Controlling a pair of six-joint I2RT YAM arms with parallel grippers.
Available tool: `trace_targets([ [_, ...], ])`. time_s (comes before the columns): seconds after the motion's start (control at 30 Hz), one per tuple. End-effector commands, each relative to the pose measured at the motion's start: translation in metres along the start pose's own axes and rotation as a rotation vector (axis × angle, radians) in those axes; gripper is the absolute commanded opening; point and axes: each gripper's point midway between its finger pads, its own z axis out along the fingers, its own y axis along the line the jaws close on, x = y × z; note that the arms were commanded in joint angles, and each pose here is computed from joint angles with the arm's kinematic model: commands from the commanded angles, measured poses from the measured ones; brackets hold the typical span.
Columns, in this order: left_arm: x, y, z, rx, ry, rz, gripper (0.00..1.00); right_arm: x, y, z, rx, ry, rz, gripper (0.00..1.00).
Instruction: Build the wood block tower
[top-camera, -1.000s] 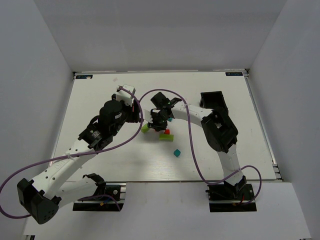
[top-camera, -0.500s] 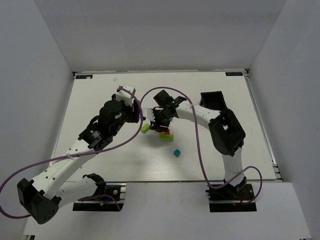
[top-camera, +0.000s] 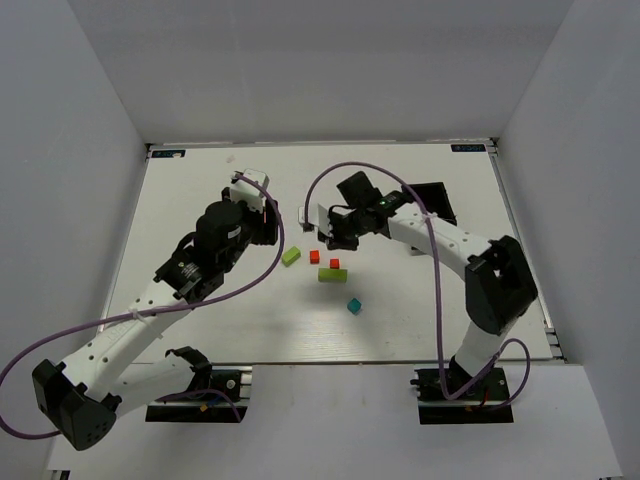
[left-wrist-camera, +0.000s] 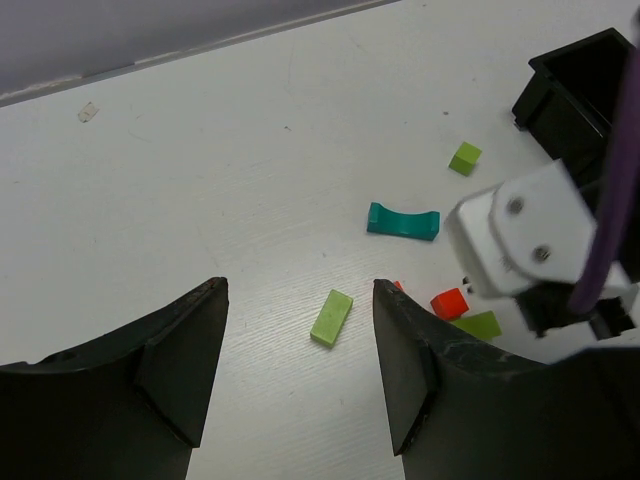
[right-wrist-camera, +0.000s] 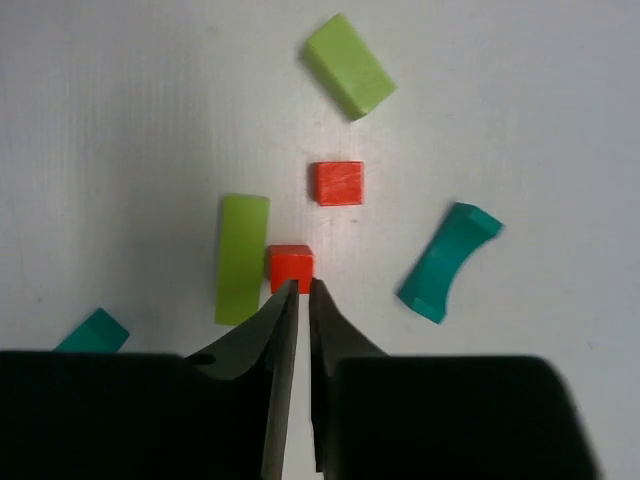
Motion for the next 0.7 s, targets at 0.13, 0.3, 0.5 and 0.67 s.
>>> trace_targets([
  [0.13,-0.013,0.006,-0.013,-0.008,-0.061,-0.022,0.7,0.034,0.051,0.033,-0.285,0.045,-0.002,0.47],
  [0.3,-0.013,0.006,-0.013,-0.008,-0.061,-0.022,0.71,0.041,0.054,0.039,-0.267,0.035,-0.022,0.51],
  [0.5,-0.013,0.006,-0.013,-0.008,-0.061,-0.022,0.71,0.047,0.059,0.048,-0.289,0.048,0.002,0.55],
  [0.67,-0.015,0.005,-0.012,-0.007,-0.07,-0.025,0.71,0.045,0.057,0.053,-0.272,0.03,0.006,0.58],
])
